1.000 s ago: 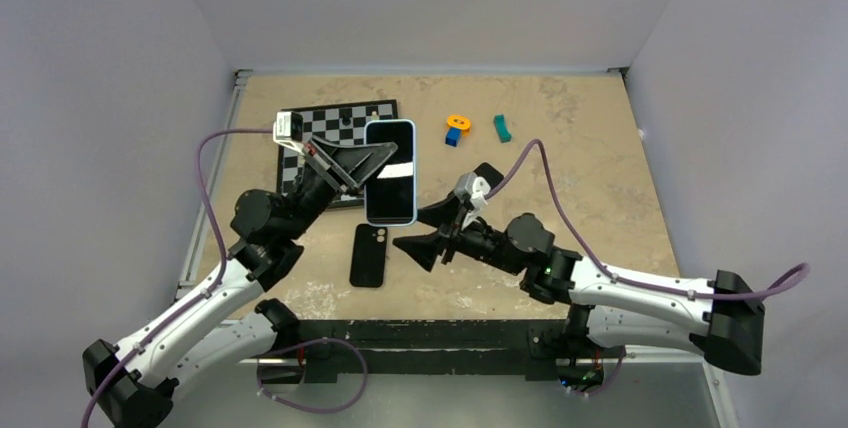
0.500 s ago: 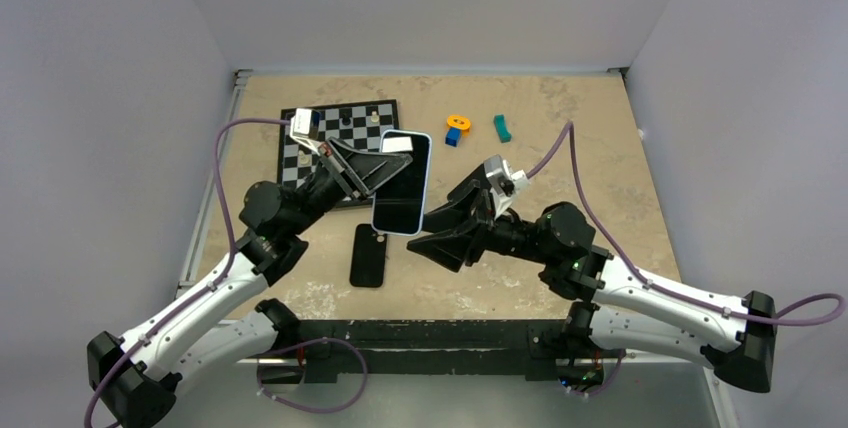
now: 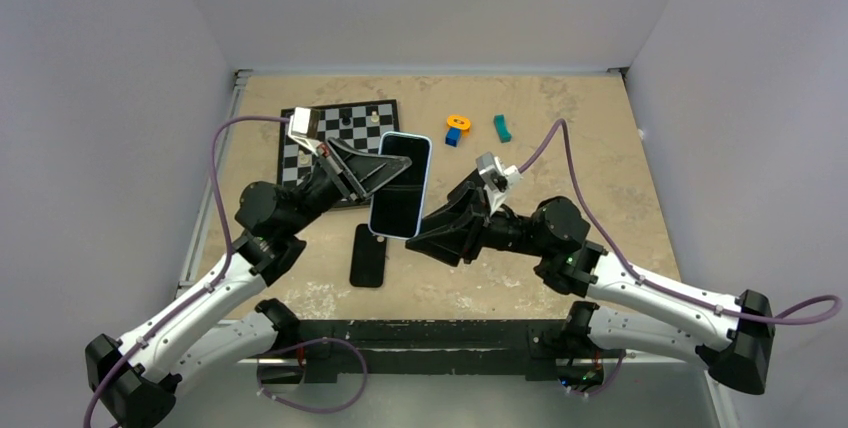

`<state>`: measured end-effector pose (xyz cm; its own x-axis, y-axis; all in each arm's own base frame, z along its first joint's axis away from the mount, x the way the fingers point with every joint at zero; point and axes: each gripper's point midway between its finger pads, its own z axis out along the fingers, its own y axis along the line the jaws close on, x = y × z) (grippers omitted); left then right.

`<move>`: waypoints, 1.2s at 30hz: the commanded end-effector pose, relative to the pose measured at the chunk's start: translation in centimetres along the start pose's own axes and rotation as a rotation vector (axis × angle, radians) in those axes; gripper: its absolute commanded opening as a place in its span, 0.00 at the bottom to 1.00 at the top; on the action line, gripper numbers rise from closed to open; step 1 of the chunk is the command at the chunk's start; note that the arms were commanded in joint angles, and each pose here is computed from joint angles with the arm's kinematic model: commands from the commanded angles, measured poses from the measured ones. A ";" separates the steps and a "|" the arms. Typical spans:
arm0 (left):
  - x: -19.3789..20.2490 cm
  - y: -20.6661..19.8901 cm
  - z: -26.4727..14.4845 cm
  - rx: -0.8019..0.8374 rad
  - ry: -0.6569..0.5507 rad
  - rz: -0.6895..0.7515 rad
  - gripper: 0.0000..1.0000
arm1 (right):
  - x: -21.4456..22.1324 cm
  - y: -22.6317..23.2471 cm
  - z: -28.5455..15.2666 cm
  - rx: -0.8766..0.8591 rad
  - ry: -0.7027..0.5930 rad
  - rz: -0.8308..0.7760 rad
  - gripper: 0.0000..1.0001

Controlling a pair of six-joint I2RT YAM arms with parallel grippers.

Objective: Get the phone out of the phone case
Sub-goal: Remove the phone case from the phone.

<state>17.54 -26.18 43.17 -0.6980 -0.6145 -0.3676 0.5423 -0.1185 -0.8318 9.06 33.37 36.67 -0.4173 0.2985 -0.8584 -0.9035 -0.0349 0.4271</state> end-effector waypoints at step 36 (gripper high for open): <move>-1.4 -4.5 0.1 0.071 -0.021 0.110 0.00 | -0.8 1.2 -0.9 -0.092 -0.055 -0.015 0.63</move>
<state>15.67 -26.35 44.96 -0.7421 -0.5446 -0.3908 0.5451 -0.1509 -0.8247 11.91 32.48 34.77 -0.3019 0.2753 -0.9128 -0.9300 0.1257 0.3455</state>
